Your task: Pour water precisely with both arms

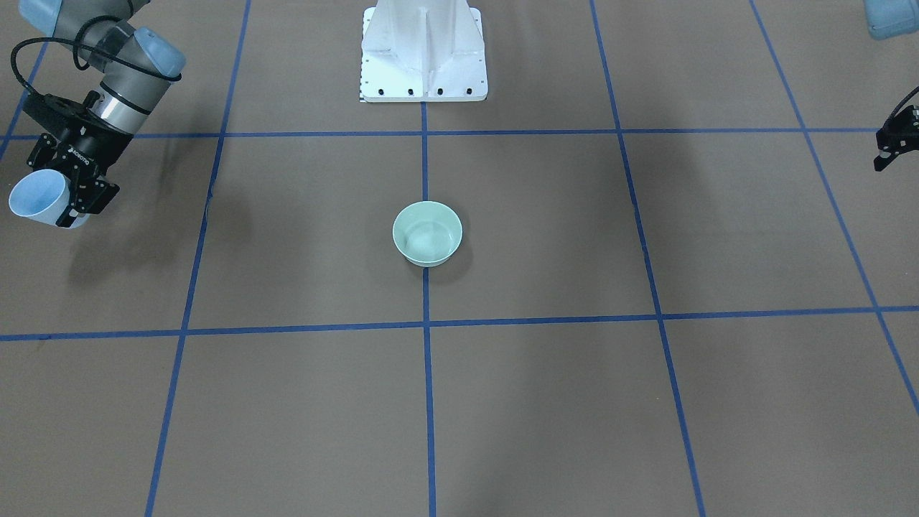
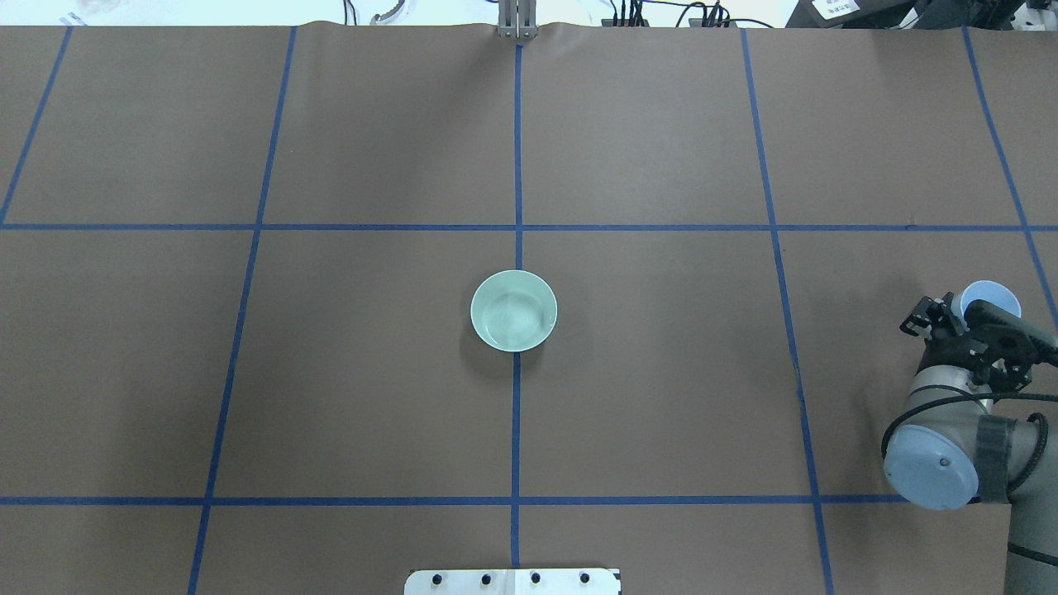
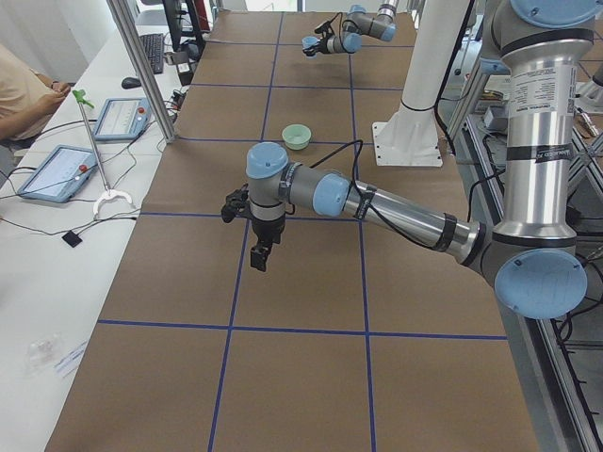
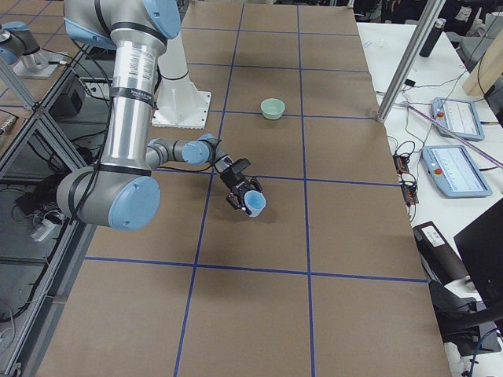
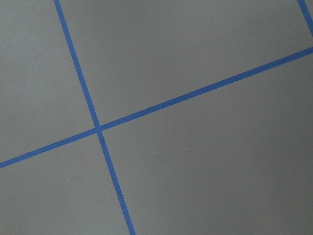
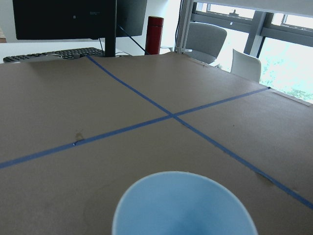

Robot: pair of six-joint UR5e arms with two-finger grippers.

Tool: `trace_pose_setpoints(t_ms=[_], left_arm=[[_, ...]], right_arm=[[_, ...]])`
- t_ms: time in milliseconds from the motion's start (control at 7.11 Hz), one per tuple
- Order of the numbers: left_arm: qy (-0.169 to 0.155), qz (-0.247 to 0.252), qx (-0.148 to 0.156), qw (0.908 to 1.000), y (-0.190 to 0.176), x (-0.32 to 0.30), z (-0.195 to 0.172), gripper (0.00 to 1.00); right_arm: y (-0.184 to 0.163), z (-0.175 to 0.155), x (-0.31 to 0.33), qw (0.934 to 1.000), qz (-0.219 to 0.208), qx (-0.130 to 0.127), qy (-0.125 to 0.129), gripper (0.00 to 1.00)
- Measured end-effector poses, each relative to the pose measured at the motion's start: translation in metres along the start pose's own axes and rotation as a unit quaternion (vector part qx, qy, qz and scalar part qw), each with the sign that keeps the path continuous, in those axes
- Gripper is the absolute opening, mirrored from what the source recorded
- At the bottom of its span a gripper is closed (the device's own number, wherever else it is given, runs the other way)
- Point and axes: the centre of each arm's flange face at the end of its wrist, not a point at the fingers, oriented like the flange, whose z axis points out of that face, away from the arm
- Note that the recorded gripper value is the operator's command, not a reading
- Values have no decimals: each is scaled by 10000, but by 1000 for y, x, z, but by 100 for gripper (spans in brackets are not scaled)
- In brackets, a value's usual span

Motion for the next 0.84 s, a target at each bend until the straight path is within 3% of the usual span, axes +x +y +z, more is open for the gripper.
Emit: trace_pose_setpoints(t_ms=[281, 422, 703, 844], left_arm=[[105, -171, 100, 9997, 21, -55, -12, 100], [136, -273, 169, 9994, 31, -80, -18, 100], [176, -337, 226, 9990, 39, -96, -23, 100], [187, -380, 203, 9989, 42, -99, -20, 100]], right_arm=[[-31, -15, -50, 9995, -132, -103, -278, 0], [-43, -22, -66, 9976, -261, -197, -608, 0], [-58, -39, -86, 9826, -883, -267, -1614, 0], [-63, -47, -91, 9697, -1294, -253, -2057, 0]])
